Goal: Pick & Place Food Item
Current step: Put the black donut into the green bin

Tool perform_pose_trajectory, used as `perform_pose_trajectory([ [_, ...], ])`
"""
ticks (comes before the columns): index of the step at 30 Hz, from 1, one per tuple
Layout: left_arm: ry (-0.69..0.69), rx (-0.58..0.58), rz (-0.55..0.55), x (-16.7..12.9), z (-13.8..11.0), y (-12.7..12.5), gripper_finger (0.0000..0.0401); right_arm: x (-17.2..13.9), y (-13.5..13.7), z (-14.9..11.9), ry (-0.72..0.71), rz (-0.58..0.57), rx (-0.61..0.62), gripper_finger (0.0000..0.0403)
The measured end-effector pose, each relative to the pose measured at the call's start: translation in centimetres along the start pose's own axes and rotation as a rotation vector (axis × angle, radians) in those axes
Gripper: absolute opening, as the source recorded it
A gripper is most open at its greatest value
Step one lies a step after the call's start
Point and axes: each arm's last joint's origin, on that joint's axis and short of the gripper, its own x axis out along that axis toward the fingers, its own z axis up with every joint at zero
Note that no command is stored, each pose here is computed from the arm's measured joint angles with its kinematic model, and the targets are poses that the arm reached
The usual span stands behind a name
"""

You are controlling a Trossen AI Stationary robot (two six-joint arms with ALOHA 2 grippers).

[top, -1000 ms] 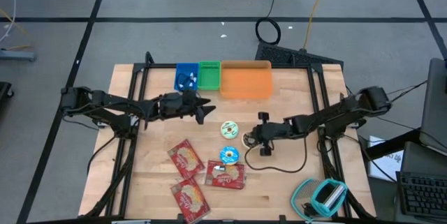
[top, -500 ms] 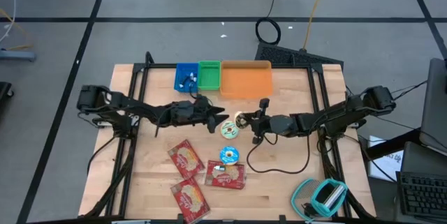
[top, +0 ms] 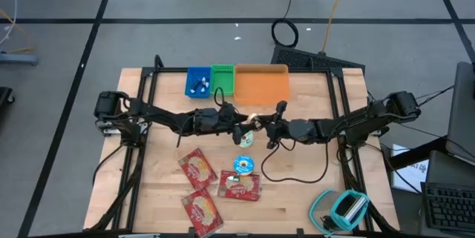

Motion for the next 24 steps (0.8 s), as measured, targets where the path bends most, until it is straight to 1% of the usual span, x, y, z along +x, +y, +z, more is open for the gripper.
perform_pose_trajectory([
  [4,0.0,-0.01,0.013,0.1,0.2,0.4,0.0256,0.0,-0.2,0.2,-0.022,-0.015,-0.001,0.0028],
  [7,0.002,-0.025,0.03,0.1,0.3,0.8,0.0237,0.0,-0.2,0.2,-0.021,-0.016,-0.002,0.0028],
  [9,-0.001,-0.027,0.036,0.2,0.4,1.0,0.0209,0.0,-0.2,0.2,-0.02,-0.017,-0.002,0.0029],
  [13,0.0,-0.015,0.034,0.2,0.6,1.2,0.0134,0.0,-0.2,0.2,-0.02,-0.014,0.004,0.0036],
  [18,-0.011,0.024,0.043,0.1,1.4,1.7,0.0048,0.0,-0.2,0.2,-0.02,-0.019,0.076,0.0058],
  [21,-0.018,0.043,0.038,-0.3,2.4,2.2,0.0018,0.0,-0.3,0.3,-0.027,-0.025,0.17,0.0076],
  [24,-0.034,0.057,0.041,-0.7,3.7,2.7,0.001,0.1,-0.5,0.3,-0.026,-0.035,0.231,0.0095],
])
